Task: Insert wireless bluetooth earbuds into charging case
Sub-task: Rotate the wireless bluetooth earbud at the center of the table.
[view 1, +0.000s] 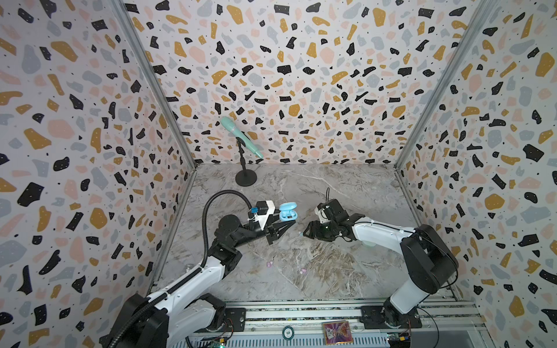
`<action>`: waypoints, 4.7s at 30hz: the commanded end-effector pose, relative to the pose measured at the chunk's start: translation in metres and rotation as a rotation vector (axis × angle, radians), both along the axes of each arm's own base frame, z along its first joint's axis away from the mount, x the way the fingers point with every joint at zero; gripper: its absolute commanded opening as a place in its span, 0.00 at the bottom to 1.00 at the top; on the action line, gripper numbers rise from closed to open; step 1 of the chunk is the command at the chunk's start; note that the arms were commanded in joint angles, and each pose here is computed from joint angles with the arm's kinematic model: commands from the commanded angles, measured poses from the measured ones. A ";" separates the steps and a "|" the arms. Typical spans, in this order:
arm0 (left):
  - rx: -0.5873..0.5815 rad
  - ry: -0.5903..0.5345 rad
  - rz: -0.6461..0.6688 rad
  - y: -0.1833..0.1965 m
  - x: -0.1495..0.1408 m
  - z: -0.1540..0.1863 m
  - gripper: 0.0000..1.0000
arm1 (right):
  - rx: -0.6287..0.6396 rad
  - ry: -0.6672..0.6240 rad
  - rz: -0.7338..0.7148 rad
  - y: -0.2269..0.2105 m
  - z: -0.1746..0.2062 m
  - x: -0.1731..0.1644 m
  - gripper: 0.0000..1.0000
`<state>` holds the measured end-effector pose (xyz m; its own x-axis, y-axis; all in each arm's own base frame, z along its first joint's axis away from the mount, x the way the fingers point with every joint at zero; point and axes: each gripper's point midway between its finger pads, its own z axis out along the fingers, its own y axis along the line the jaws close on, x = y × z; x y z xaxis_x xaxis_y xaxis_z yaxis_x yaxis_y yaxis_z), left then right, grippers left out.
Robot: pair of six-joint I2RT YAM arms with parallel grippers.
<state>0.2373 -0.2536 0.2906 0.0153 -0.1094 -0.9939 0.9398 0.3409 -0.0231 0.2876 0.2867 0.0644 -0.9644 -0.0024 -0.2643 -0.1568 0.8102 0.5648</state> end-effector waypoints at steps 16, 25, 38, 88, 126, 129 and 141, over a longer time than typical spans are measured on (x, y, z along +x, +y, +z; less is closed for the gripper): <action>-0.015 -0.043 0.013 0.007 0.000 0.007 0.13 | 0.020 0.052 0.015 0.042 -0.018 0.020 0.63; -0.017 -0.044 0.021 0.010 0.000 0.006 0.13 | 0.118 0.009 0.088 0.079 0.014 0.017 0.63; -0.027 -0.052 0.023 0.012 -0.002 0.009 0.13 | -0.062 -0.030 0.084 0.068 0.004 0.021 0.62; -0.042 -0.053 0.034 0.018 -0.008 0.012 0.13 | -0.348 -0.034 0.211 0.045 -0.020 -0.049 0.69; -0.050 -0.049 0.031 0.018 -0.008 0.014 0.13 | -0.718 -0.128 0.258 -0.027 -0.040 -0.028 0.73; -0.051 -0.047 0.030 0.018 -0.008 0.014 0.13 | -0.705 -0.138 0.259 -0.022 -0.039 -0.023 0.74; -0.047 -0.044 0.034 0.018 -0.008 0.013 0.13 | -0.647 -0.151 0.283 0.000 -0.036 -0.014 0.74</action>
<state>0.2321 -0.2380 0.2932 0.0205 -0.1311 -0.9912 0.9281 0.3712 -0.0299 0.2705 0.2819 0.0260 -0.8613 -0.4347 -0.2631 -0.4346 0.8985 -0.0618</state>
